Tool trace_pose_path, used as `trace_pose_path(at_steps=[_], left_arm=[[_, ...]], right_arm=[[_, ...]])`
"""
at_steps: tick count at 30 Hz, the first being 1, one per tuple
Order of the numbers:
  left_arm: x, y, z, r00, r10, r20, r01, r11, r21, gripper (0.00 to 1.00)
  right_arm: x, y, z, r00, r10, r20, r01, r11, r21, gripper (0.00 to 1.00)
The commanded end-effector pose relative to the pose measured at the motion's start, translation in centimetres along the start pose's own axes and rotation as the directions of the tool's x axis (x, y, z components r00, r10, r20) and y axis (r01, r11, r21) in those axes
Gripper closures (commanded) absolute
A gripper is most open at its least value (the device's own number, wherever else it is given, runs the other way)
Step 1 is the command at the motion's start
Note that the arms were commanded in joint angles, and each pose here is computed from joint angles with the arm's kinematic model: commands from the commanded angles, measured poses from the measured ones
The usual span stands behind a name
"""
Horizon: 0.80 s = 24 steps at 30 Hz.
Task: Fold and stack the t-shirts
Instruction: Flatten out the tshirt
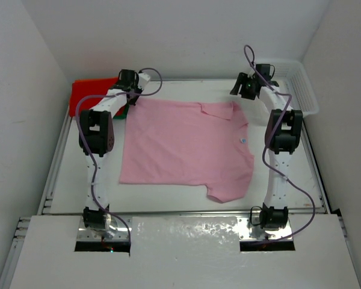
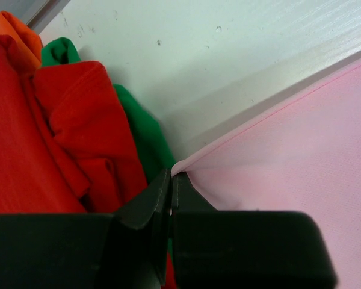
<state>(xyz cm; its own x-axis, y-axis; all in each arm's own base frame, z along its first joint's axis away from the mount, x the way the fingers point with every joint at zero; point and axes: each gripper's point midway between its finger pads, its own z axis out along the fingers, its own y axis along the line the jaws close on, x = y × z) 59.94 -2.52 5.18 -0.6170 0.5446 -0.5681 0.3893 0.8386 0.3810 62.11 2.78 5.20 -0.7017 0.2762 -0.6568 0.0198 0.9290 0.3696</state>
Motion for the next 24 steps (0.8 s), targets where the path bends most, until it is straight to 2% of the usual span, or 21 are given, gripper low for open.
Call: trace_pose_path(at_steps=[1,2,4,5,7,10,13,15,21,24], left_arm=[[-2.7,1.0,-1.2,0.997,0.003,0.082,-0.001,1.0,-0.021,1.0],[-2.8,1.1,-1.2,0.997,0.001,0.083,0.001,1.0,-0.022,1.0],[-2.8,0.9,-1.1,0.997,0.002,0.082,-0.001,1.0,-0.02,1.0],[-2.8,0.9,-1.1,0.996,-0.001,0.084,0.002,1.0,-0.02,1.0],[-2.8,0.9,-1.2,0.997,0.0,0.082,0.001,1.0,-0.02,1.0],[-2.9,0.8,-1.3,0.996,0.001,0.086,0.0,1.0,-0.017,1.0],[-3.0,0.8,-1.4,0.996,0.004,0.086,-0.002,1.0,-0.02,1.0],[-3.2,0.9,-1.5,0.996,0.005,0.089,-0.003,1.0,-0.024,1.0],[-3.0,1.1,-1.9,0.996,0.014,0.085,-0.011,0.999,-0.035,1.0],[-2.9,1.2,-1.9,0.996,0.019,0.084,-0.015,0.999,-0.04,1.0]], right_arm=[[-1.5,0.9,-1.6,0.997,-0.068,0.036,0.068,0.998,0.005,0.38],[-2.1,1.5,-2.8,0.996,-0.074,0.053,0.074,0.997,0.005,0.45],[0.7,1.2,-3.0,0.999,-0.054,-0.006,0.054,0.998,0.019,0.5],[0.7,1.4,-3.9,0.999,-0.039,-0.002,0.039,0.999,0.035,0.54],[3.3,1.1,-4.0,0.999,0.0,-0.049,0.003,0.999,0.053,0.53],[4.6,1.5,-4.9,0.998,0.025,-0.062,-0.02,0.997,0.068,0.49],[4.9,2.4,-5.0,0.998,0.032,-0.059,-0.031,0.999,0.023,0.48],[5.4,3.7,-4.6,0.997,0.009,-0.077,-0.009,1.0,0.011,0.49],[6.6,3.2,-2.5,0.992,0.049,-0.114,-0.047,0.999,0.019,0.52],[6.6,3.4,-1.8,0.991,0.058,-0.122,-0.059,0.998,0.002,0.59]])
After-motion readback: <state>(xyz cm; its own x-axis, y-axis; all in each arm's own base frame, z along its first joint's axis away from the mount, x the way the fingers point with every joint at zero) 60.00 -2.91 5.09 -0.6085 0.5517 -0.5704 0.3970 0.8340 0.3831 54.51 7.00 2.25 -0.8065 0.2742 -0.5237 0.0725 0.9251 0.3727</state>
